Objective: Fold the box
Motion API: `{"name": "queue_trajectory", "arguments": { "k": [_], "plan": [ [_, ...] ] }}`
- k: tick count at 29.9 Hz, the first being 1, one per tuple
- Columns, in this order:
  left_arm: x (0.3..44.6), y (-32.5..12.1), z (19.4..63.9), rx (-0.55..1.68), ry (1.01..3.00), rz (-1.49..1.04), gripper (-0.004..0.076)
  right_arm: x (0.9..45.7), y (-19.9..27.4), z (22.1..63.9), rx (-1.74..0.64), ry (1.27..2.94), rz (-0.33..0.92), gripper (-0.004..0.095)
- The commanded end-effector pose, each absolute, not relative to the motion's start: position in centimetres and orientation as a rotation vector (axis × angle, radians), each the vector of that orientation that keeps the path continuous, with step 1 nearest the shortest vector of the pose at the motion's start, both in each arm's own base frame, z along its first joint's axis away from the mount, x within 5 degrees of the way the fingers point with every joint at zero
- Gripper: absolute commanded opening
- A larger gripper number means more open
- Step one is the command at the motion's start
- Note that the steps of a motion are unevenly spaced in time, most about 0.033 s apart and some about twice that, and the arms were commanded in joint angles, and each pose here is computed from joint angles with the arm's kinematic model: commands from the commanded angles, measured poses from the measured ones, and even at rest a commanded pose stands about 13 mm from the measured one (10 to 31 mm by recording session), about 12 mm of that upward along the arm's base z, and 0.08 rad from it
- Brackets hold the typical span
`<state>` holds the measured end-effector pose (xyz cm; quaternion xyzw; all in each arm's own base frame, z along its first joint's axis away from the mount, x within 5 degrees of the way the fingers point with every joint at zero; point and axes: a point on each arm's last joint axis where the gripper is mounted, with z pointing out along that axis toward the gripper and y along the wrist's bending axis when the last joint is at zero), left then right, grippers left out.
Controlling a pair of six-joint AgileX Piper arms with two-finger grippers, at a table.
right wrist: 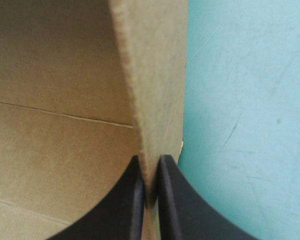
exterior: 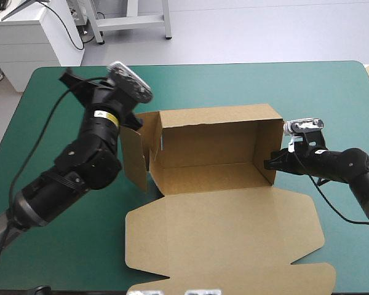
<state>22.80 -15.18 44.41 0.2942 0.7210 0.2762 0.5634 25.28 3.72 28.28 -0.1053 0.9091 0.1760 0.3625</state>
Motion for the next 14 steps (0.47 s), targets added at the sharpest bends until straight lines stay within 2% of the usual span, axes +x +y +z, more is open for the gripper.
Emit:
{"name": "queue_trajectory", "arguments": {
  "k": [1, 6, 10, 14],
  "plan": [
    [22.5, -11.2, 46.9, 0.532, 1.710, 0.613, 0.0008, 24.9, 4.3, 31.6, -0.242, 2.338, 0.545, 0.0002],
    [23.3, -7.4, 46.4, 0.397, 1.858, 0.550, 0.0008, 26.2, 4.1, 33.3, -0.207, 2.418, 0.534, 0.0001],
    [23.8, -5.8, 45.5, 0.372, 1.969, 0.519, 0.0008, 27.5, 4.2, 32.1, -0.247, 2.557, 0.563, 0.0001],
    [24.1, -4.3, 45.2, 0.294, 2.024, 0.500, 0.0008, 29.1, 4.3, 31.0, -0.230, 2.598, 0.588, 0.0003]
  ]
}}
